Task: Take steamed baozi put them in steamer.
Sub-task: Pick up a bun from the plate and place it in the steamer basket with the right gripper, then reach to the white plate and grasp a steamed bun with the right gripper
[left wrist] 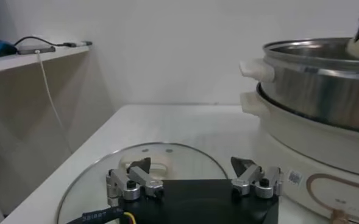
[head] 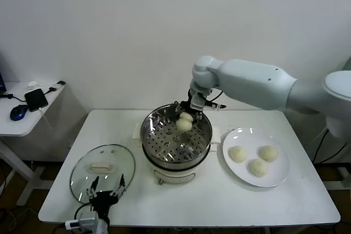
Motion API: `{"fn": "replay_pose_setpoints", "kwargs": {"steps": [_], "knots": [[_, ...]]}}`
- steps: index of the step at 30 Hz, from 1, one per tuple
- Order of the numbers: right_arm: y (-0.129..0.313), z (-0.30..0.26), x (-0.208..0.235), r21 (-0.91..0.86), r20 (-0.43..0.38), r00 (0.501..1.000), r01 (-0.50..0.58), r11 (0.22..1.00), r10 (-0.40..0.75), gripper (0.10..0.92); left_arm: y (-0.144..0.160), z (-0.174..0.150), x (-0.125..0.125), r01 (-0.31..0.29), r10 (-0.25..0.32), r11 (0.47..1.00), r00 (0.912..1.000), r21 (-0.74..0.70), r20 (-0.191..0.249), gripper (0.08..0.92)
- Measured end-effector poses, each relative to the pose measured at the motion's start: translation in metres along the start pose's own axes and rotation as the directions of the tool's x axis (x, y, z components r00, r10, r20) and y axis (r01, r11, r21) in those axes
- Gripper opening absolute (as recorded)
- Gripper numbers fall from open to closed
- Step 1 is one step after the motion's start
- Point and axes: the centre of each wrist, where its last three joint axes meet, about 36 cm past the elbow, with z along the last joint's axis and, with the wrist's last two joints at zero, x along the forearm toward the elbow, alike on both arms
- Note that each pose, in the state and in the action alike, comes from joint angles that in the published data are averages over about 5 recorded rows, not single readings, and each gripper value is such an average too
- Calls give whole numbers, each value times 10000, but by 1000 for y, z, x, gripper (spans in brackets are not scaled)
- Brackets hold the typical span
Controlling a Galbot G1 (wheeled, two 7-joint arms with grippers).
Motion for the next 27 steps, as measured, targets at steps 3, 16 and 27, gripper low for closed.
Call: {"fn": "replay_pose_setpoints", "kwargs": {"steps": [3, 16, 27], "knots": [[-1, 3, -14, 51, 28, 9999, -143, 9999, 143, 656, 0, 1, -1, 30, -30, 10000, 10000, 0, -12, 823], [-4, 13, -12, -47, 236, 9982, -556, 9984, 557, 821, 1, 0, -3, 54, -54, 10000, 10000, 25, -8, 823], [63, 44, 101, -3465, 357, 9988, -195, 9379, 339, 823, 0, -1, -2, 6, -6, 10000, 10000, 2, 34, 823]]}}
